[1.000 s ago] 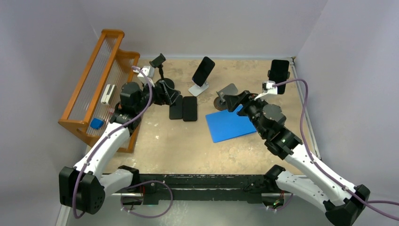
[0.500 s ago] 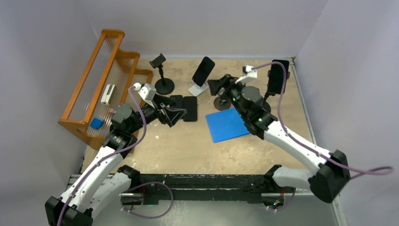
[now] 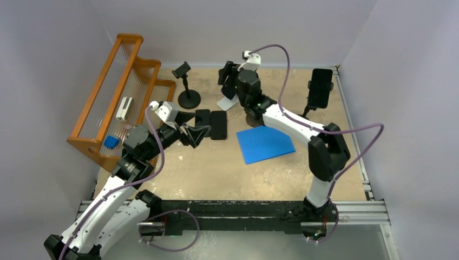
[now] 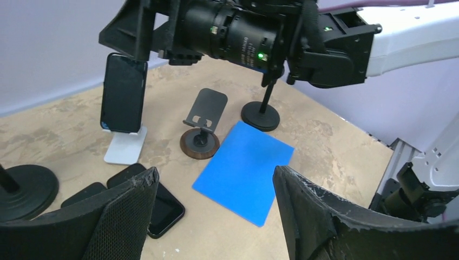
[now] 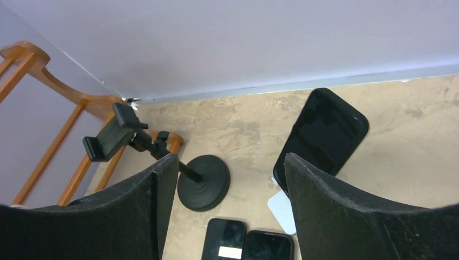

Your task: Remove the phone from the phone stand

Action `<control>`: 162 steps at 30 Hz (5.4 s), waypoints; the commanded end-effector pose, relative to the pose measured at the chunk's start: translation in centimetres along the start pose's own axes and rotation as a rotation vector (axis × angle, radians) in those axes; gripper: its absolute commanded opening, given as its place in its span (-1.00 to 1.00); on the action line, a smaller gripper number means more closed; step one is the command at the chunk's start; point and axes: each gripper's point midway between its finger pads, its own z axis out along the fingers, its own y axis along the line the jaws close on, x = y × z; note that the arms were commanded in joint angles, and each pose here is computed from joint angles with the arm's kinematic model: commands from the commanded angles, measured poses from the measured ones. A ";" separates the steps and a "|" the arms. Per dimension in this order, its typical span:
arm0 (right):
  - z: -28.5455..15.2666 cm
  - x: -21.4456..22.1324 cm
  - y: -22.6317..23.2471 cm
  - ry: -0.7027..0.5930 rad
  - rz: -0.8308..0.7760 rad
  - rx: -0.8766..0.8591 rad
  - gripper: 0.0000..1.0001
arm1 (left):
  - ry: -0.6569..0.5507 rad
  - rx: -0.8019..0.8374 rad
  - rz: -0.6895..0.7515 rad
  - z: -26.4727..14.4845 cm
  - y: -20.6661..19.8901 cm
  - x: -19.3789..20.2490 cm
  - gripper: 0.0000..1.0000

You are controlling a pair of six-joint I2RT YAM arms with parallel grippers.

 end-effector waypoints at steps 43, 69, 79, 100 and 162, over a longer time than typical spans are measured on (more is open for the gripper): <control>9.1 1.6 -8.7 0.059 0.131 0.056 0.33 | 0.017 -0.018 0.047 0.9 0.1 -0.7 0.43; 10.2 2.3 -9.5 0.068 0.134 0.059 0.18 | 0.024 -0.010 0.045 1.1 0.0 -0.5 0.42; 10.4 2.5 -9.7 0.076 0.137 0.052 0.01 | 0.028 -0.010 0.044 1.1 0.0 -0.4 0.42; 9.3 2.2 -8.7 0.075 0.145 -0.011 -0.51 | 0.028 -0.006 0.044 1.1 -0.1 -0.4 0.42; 3.0 -5.0 -5.4 -0.055 0.160 -0.158 -1.00 | 0.038 -0.020 0.044 1.2 0.0 0.0 0.41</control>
